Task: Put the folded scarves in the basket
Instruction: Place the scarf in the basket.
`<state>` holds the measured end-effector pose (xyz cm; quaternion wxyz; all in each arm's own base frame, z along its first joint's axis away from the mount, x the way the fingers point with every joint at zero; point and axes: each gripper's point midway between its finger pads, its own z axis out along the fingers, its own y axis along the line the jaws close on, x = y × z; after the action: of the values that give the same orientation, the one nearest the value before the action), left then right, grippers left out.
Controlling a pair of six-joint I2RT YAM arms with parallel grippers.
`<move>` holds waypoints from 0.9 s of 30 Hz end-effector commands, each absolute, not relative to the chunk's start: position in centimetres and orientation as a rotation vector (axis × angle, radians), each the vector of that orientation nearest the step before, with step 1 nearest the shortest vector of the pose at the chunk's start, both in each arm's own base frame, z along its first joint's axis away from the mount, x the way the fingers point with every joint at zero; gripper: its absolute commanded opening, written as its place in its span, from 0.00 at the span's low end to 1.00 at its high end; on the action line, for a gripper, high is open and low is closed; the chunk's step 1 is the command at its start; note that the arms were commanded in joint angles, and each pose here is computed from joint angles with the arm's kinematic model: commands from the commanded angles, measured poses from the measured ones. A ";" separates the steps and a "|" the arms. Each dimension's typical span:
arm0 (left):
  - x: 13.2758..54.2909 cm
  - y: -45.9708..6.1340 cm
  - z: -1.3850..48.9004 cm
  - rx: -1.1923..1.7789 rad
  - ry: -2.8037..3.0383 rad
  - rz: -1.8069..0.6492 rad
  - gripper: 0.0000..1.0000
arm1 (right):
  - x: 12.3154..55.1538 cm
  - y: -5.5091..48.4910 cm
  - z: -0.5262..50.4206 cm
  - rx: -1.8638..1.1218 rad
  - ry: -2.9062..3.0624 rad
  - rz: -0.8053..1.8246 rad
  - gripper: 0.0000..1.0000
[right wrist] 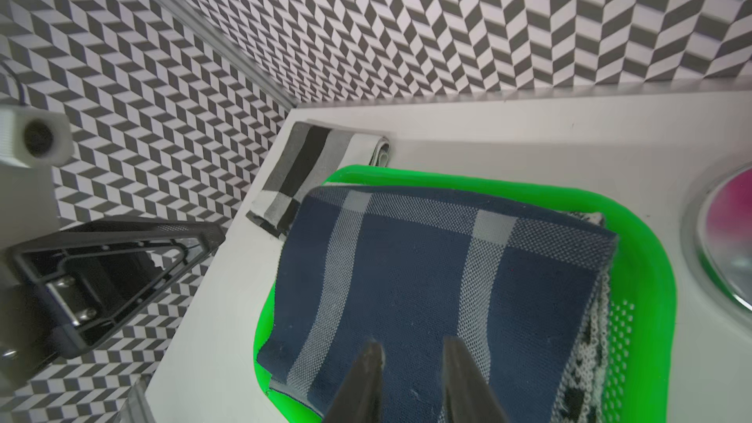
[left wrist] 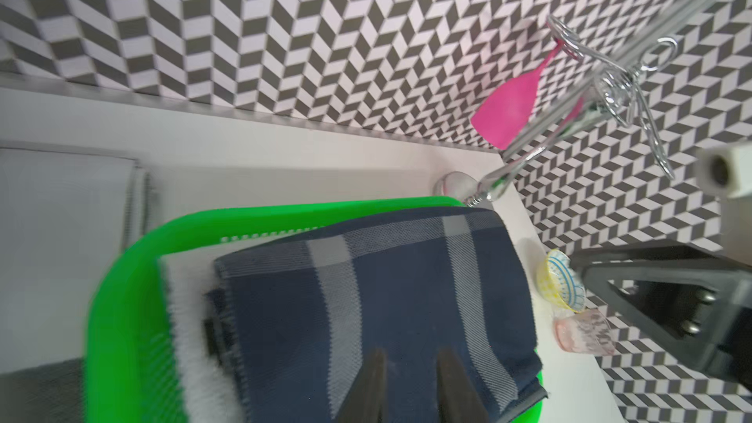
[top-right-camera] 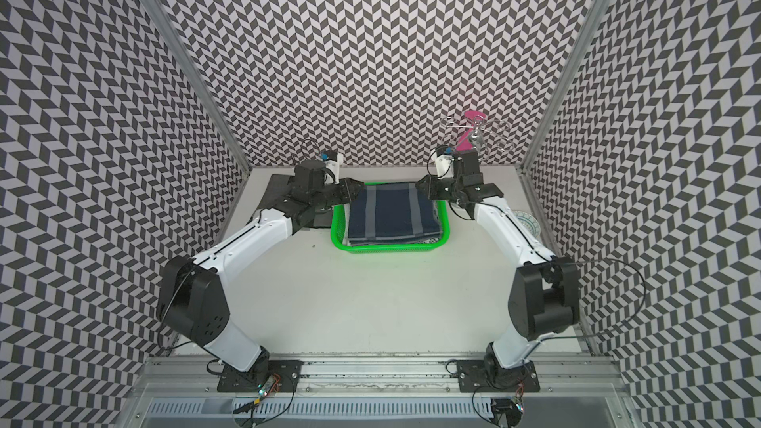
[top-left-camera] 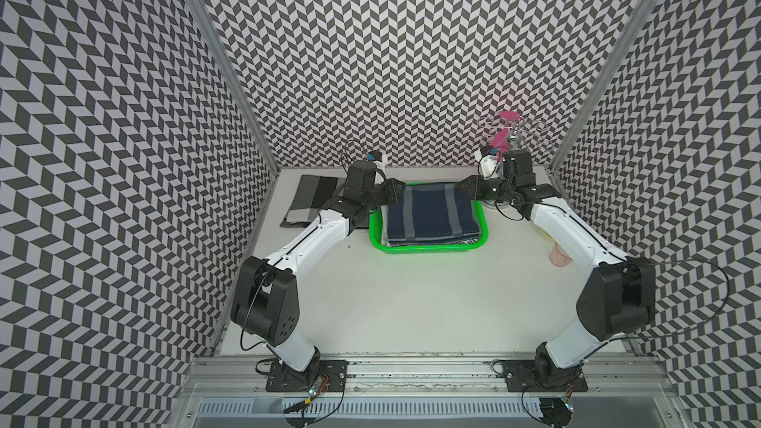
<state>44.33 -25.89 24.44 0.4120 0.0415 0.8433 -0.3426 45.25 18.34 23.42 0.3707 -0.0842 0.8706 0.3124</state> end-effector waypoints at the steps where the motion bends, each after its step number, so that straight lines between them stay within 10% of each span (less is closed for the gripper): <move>1: 45.2 -25.6 19.7 0.084 2.220 -0.857 0.26 | 46.0 18.6 19.0 -0.222 2.321 0.814 0.29; 14: 46.0 -22.0 15.3 0.009 2.315 -0.766 0.26 | 45.5 16.7 14.1 -0.179 2.409 0.702 0.28; 27: 47.9 -9.1 23.2 -0.270 2.111 -0.801 0.37 | 44.5 16.8 18.6 -0.207 2.321 0.723 0.32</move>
<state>47.86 -11.01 23.30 0.4268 -0.0873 0.8474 -0.3033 44.53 16.97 15.81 0.3083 -0.0717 0.9081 0.2741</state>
